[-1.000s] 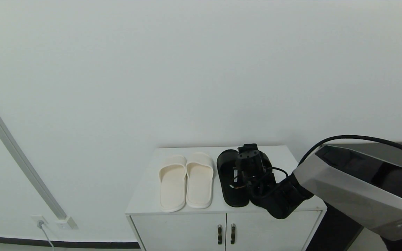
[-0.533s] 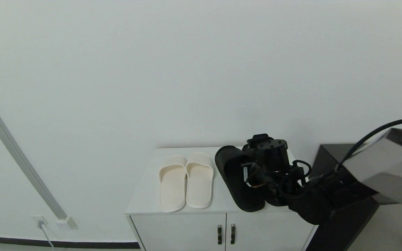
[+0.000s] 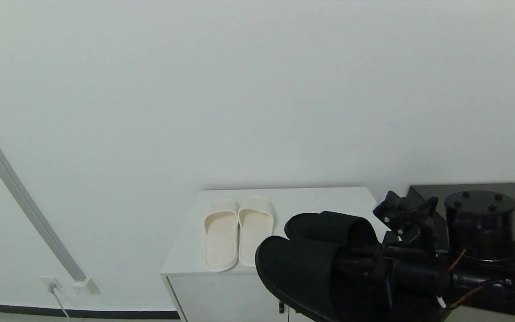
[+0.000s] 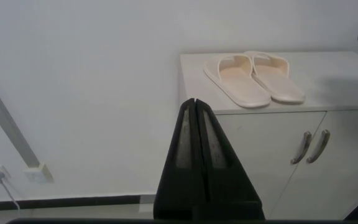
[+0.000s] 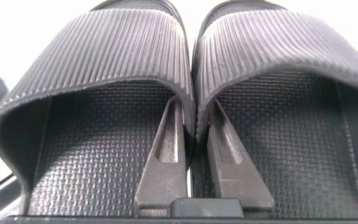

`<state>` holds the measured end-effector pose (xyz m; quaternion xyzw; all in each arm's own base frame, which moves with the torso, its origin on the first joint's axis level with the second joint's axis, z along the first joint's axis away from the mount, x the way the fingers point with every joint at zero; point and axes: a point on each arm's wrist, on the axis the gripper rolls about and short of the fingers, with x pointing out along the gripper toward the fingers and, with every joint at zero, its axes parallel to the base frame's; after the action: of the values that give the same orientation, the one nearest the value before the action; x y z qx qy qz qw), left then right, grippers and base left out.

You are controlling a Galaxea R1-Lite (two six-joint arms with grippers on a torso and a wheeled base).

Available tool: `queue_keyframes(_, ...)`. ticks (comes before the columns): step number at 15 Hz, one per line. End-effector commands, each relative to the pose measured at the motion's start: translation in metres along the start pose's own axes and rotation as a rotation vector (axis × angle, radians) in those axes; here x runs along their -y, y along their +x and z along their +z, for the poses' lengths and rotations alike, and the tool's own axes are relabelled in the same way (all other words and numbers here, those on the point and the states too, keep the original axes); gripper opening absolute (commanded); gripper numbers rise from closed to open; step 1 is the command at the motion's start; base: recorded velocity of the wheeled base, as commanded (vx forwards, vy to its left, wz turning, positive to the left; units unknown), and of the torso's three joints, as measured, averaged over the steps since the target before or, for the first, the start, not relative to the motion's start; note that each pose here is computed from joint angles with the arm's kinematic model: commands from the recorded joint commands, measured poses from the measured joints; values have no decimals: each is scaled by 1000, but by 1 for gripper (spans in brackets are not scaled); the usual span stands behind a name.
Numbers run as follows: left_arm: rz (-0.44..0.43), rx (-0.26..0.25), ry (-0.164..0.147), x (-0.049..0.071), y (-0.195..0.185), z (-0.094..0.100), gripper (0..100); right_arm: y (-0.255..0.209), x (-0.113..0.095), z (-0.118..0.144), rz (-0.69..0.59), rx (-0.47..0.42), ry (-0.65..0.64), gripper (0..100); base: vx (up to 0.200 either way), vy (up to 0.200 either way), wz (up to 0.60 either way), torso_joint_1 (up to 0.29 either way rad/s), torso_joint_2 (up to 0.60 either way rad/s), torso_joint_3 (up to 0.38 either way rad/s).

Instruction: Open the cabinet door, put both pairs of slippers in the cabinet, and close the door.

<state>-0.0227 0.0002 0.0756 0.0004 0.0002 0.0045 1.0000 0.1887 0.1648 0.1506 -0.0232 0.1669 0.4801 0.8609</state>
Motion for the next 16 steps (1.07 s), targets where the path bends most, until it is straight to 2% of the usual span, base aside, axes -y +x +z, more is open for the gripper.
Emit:
queue_keyframes(1, 0, 0, -1, 0, 0, 0, 0, -16, -6, 8, 13, 50, -18, 0, 0, 0, 0, 0, 0, 0)
queue_keyframes(5, 0, 0, -2, 0, 0, 0, 0, -16, -8, 5, 22, 37, -21, 0, 0, 0, 0, 0, 0, 0)
queue_keyframes(11, 0, 0, -1, 0, 0, 0, 0, -15, -9, 3, 55, 32, -22, 0, -200, 0, 0, 6, 8, 2)
queue_keyframes(16, 5, 0, -2, 0, 0, 0, 0, -14, -9, -3, 62, 9, -101, 0, 0, 0, 0, 0, 0, 0)
